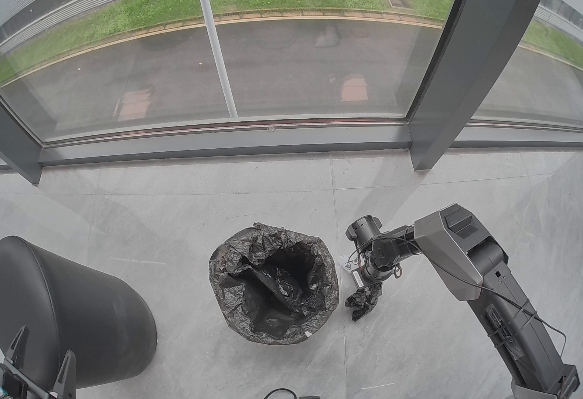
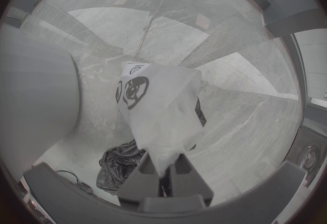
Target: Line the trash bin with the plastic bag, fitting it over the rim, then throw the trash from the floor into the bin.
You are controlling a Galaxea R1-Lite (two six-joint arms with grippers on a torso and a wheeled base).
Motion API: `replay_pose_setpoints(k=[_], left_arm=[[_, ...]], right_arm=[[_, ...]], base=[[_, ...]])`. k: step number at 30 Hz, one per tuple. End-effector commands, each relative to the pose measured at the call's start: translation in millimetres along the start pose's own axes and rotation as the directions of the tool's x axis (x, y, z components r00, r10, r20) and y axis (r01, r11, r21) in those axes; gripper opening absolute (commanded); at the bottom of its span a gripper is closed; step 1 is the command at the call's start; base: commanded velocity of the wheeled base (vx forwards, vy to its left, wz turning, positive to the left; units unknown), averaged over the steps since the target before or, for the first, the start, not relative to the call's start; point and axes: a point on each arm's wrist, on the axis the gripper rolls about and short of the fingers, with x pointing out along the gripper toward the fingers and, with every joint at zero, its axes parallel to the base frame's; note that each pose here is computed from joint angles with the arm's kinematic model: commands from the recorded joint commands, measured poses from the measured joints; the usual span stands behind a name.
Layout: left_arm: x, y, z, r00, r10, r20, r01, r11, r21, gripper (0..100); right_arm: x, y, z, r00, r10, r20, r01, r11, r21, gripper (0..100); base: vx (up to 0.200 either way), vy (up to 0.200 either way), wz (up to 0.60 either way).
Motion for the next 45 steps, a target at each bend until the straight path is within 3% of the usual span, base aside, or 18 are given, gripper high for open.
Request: replay_pose_setpoints(k=[1, 10, 15, 20, 29, 34, 39, 40, 45], left_arm=[[0, 0, -5, 1.0, 0.0, -0.001, 0.0, 1.0, 0.0, 100], [0, 0, -5, 1.0, -0.001, -0.001, 0.001, 1.0, 0.0, 100], [0, 0, -5, 1.0, 0.0, -0.001, 0.0, 1.0, 0.0, 100], [0, 0, -5, 1.0, 0.0, -0.001, 0.0, 1.0, 0.0, 100], [0, 0, -5, 1.0, -0.001, -0.001, 0.001, 1.0, 0.0, 100], [0, 0, -5, 1.0, 0.0, -0.001, 0.0, 1.0, 0.0, 100], [0, 0, -5, 1.0, 0.0, -0.001, 0.0, 1.0, 0.0, 100], [0, 0, -5, 1.0, 0.0, -0.001, 0.0, 1.0, 0.0, 100], [0, 0, -5, 1.0, -0.001, -0.001, 0.001, 1.0, 0.0, 100]], right_arm=[[-12, -2, 8, 1.0, -0.009, 0.02, 0.009, 1.0, 0.008, 0], [-66, -17, 32, 0.998, -0.013, 0.061, 0.01, 0.998, 0.058, 0], [-112, -36, 54, 0.987, -0.023, 0.158, 0.006, 0.994, 0.105, 0], [-163, -47, 71, 0.965, -0.048, 0.259, 0.012, 0.99, 0.138, 0], [-222, -46, 79, 0.938, -0.028, 0.346, -0.018, 0.991, 0.131, 0], [-264, -40, 82, 0.907, -0.006, 0.422, -0.05, 0.991, 0.123, 0], [-321, -25, 80, 0.853, 0.044, 0.519, -0.124, 0.985, 0.121, 0], [-322, -25, 79, 0.852, 0.045, 0.521, -0.125, 0.985, 0.12, 0], [-378, 1, 68, 0.786, 0.131, 0.604, -0.218, 0.973, 0.072, 0]], base=[[0.0, 0.0, 0.0], [0.0, 0.0, 0.0], [0.0, 0.0, 0.0], [0.0, 0.0, 0.0], [0.0, 0.0, 0.0], [0.0, 0.0, 0.0], [0.0, 0.0, 0.0], [0.0, 0.0, 0.0], [0.0, 0.0, 0.0]])
